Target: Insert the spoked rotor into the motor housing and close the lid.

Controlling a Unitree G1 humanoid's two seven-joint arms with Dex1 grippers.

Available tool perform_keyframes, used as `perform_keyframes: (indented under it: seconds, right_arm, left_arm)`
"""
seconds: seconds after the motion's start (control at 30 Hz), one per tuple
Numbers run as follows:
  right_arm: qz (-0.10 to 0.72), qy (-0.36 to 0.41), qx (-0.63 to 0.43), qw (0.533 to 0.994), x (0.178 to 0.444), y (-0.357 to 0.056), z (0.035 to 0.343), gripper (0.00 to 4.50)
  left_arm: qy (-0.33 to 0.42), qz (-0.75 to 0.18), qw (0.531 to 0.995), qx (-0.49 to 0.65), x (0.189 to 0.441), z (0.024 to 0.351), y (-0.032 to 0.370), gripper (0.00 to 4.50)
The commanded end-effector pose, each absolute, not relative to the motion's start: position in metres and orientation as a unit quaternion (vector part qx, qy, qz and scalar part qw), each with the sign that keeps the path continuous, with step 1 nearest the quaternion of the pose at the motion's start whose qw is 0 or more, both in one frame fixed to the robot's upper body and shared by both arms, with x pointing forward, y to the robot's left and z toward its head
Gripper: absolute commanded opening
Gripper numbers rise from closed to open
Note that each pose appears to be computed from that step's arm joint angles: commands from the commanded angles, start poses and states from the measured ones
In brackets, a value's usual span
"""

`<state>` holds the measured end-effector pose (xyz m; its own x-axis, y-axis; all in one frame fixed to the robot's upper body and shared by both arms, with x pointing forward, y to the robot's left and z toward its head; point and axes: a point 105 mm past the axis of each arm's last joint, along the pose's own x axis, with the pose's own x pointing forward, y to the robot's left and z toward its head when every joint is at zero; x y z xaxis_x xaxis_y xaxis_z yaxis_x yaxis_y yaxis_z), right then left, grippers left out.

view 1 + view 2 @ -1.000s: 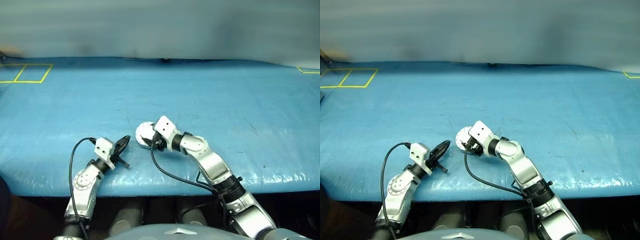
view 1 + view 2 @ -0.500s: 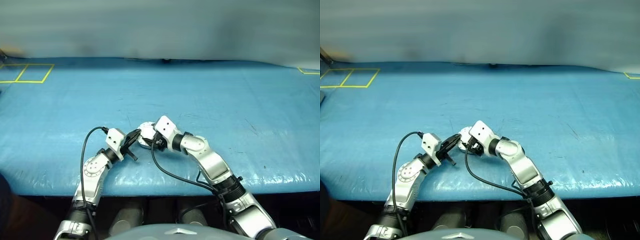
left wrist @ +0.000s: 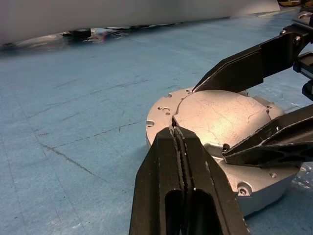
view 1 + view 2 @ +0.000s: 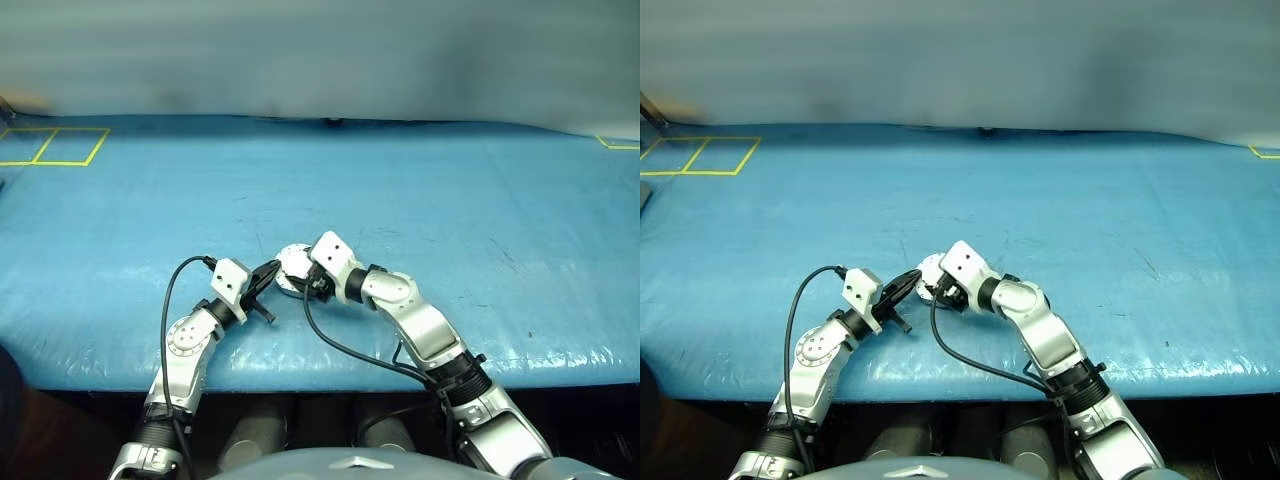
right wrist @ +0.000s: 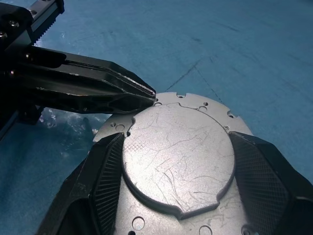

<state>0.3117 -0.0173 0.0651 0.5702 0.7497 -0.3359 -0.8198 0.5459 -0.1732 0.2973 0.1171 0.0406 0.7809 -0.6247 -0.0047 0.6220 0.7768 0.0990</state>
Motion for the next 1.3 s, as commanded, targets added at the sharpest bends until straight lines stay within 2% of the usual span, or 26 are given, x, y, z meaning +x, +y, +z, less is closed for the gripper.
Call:
perform_keyframes:
  seconds: [0.03,0.1,0.2,0.53,0.7,0.9,0.97,1.1,1.3]
  right_arm:
    - [0.446,0.148,-0.147,0.87,0.309,-0.024,0.051,3.01]
    - [0.449,0.144,-0.142,0.87,0.308,-0.024,0.054,3.75]
    - [0.454,0.123,-0.117,0.874,0.307,-0.021,0.065,4.48]
    - [0.439,0.053,-0.009,0.897,0.311,-0.021,0.112,4.48]
    - [0.4,0.054,0.047,0.914,0.318,-0.031,0.12,4.48]
    - [0.36,0.138,0.156,0.909,0.316,-0.059,0.101,4.48]
    - [0.353,0.169,0.228,0.891,0.312,-0.071,0.092,4.48]
    - [0.348,0.206,0.29,0.867,0.307,-0.078,0.08,4.48]
    - [0.352,0.258,0.384,0.814,0.296,-0.069,0.057,4.48]
  left_arm:
    - [0.004,-0.338,0.94,0.047,0.293,0.031,0.114,0.0]
    - [0.004,-0.339,0.94,0.047,0.293,0.031,0.113,0.0]
    - [0.003,-0.34,0.939,0.047,0.293,0.032,0.113,0.0]
    - [0.005,-0.342,0.939,0.044,0.291,0.03,0.111,0.0]
    - [0.006,-0.345,0.938,0.043,0.29,0.03,0.109,0.0]
    - [0.006,-0.347,0.937,0.043,0.289,0.029,0.108,0.0]
    - [0.006,-0.348,0.936,0.043,0.289,0.028,0.107,0.0]
    - [0.006,-0.348,0.936,0.044,0.29,0.028,0.107,0.0]
    - [0.005,-0.347,0.937,0.045,0.29,0.028,0.107,0.0]
